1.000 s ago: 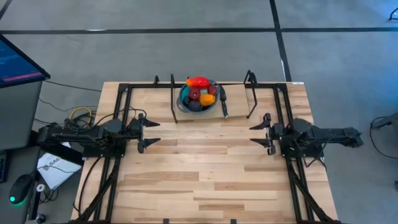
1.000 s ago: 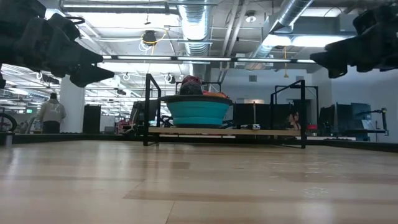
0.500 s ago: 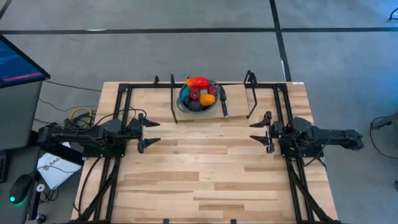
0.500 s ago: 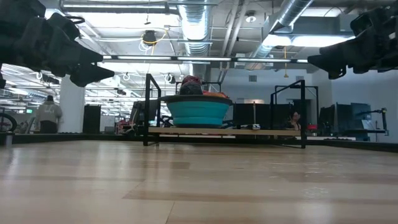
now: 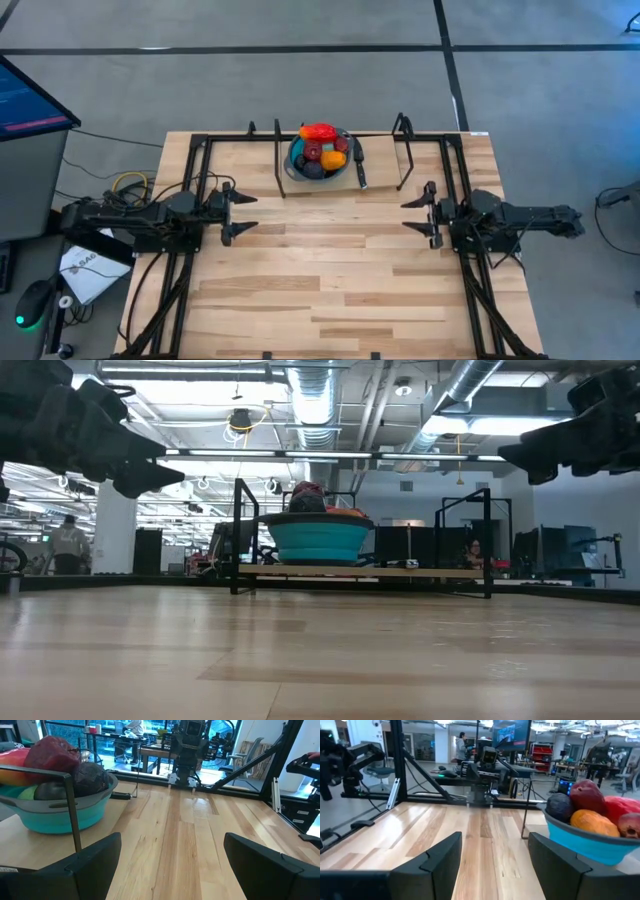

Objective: Pick & Place Fruit
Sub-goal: Return to Home Position

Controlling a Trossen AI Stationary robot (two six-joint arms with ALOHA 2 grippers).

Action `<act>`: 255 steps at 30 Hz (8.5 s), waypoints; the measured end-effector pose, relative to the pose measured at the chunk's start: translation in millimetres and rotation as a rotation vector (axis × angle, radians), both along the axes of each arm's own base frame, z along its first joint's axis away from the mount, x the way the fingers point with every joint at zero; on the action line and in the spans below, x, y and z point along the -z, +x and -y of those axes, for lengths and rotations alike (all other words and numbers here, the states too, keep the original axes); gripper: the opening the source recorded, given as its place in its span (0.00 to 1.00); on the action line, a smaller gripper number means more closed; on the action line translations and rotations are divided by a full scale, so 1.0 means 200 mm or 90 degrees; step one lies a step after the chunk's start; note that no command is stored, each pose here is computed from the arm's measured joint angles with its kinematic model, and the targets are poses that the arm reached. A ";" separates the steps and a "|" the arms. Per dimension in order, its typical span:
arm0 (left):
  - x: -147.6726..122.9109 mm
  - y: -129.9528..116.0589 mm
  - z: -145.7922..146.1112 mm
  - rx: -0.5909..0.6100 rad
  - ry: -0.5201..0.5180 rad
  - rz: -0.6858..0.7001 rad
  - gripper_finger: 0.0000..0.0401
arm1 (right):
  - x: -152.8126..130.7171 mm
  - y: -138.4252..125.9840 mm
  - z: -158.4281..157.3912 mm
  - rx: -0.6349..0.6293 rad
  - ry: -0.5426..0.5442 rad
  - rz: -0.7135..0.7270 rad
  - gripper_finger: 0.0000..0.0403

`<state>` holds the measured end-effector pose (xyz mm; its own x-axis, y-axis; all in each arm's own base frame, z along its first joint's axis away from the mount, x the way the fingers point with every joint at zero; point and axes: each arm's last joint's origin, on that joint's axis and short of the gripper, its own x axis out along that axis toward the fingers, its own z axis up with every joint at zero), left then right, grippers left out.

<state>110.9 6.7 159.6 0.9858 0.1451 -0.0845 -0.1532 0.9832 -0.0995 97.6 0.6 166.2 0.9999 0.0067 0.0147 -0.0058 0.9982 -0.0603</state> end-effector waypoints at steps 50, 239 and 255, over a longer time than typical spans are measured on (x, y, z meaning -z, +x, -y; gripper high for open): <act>0.00 0.00 0.00 0.000 0.000 0.006 0.86 | 0.00 0.00 -0.03 -0.040 0.055 -0.004 0.01; -0.08 -0.07 0.08 0.210 0.139 0.128 0.03 | 0.00 0.00 -0.02 -0.038 0.055 -0.007 0.01; -0.08 -0.07 0.08 0.210 0.140 0.128 0.03 | 0.00 0.00 -0.02 -0.038 0.055 -0.007 0.01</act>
